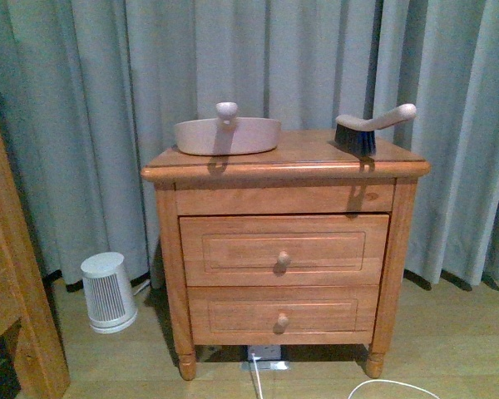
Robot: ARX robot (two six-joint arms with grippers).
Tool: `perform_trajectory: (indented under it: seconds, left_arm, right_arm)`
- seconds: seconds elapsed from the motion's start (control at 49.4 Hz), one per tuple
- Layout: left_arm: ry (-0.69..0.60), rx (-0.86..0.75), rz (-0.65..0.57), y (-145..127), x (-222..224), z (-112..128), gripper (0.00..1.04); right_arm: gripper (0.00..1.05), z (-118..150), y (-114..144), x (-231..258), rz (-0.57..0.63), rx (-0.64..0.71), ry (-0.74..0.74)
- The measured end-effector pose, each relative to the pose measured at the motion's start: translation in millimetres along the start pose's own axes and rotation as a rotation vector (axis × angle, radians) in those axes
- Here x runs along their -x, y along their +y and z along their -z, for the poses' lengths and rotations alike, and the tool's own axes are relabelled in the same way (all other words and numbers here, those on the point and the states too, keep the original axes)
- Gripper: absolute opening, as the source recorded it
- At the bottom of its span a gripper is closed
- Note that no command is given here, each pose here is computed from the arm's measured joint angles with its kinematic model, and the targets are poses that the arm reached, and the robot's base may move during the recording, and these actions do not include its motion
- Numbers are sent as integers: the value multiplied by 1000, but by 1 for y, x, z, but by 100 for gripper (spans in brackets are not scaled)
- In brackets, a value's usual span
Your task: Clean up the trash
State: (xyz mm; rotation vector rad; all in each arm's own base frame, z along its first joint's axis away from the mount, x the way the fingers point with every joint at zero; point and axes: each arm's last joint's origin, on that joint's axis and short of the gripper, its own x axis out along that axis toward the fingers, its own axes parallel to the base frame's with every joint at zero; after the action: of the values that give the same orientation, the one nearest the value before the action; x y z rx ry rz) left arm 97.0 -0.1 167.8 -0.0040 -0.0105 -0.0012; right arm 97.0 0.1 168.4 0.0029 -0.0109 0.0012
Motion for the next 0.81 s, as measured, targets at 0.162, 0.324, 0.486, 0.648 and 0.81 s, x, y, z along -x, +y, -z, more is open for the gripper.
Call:
perform_trajectory:
  seconds: [0.162, 0.324, 0.486, 0.648, 0.81]
  left_arm:
    - [0, 0, 0, 0, 0, 0, 97]
    - [0, 0, 0, 0, 0, 0, 97]
    - [0, 0, 0, 0, 0, 0, 97]
    - [0, 0, 0, 0, 0, 0, 97]
    - [0, 0, 0, 0, 0, 0, 97]
  right_arm:
    - [97, 0, 0, 0, 0, 0, 0]
    - [97, 0, 0, 0, 0, 0, 0]
    - [97, 0, 0, 0, 0, 0, 0]
    - [97, 0, 0, 0, 0, 0, 0]
    - [97, 0, 0, 0, 0, 0, 0]
